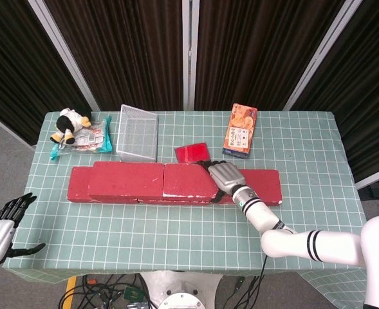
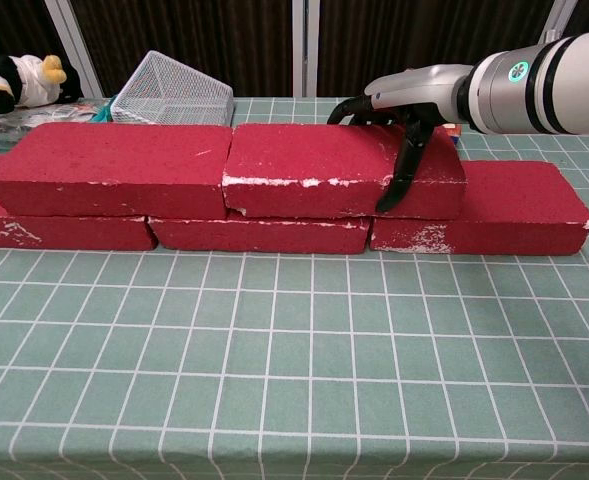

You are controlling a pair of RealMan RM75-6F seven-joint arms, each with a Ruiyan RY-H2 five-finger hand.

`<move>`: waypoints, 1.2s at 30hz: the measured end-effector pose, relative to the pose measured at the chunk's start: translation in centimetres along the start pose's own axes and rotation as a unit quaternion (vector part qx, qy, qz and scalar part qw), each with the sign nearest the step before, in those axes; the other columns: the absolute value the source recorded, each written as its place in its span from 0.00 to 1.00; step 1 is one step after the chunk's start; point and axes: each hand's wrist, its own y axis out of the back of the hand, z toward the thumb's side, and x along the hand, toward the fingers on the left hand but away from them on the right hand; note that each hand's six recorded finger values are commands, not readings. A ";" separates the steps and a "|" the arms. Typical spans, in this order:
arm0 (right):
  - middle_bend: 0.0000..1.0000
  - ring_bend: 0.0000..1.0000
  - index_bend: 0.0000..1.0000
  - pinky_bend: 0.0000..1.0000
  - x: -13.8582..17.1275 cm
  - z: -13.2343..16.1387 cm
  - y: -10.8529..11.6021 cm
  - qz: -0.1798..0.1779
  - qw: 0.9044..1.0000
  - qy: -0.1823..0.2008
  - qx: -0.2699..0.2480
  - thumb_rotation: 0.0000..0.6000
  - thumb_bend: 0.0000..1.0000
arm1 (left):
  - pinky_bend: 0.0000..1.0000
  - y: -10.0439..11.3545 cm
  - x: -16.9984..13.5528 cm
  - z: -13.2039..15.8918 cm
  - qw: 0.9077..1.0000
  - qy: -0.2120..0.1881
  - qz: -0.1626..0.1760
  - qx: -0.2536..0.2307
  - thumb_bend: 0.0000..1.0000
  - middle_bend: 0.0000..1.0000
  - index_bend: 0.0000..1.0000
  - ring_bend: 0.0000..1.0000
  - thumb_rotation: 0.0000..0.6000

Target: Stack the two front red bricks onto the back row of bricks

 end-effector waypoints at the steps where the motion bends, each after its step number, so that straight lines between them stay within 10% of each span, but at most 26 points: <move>1: 0.21 0.16 0.07 0.19 0.0 0.0 0.0 0.000 1.000 0.000 0.000 1.00 0.06 | 0.00 0.0 0.0 0.0 1.000 0.000 0.000 0.000 0.04 0.00 0.03 0.00 1.00; 24: 0.18 0.14 0.05 0.16 -0.3 0.4 -0.4 0.009 1.000 -0.002 0.003 1.00 0.06 | 0.00 -0.2 -0.2 -0.3 1.000 0.005 -0.006 -0.003 0.04 0.00 0.04 0.00 1.00; 36: 0.00 0.00 0.00 0.00 -0.2 0.6 -0.4 0.011 1.000 0.004 0.002 1.00 0.00 | 0.00 -0.1 -0.2 -0.3 1.000 0.006 -0.005 -0.004 0.04 0.00 0.03 0.00 1.00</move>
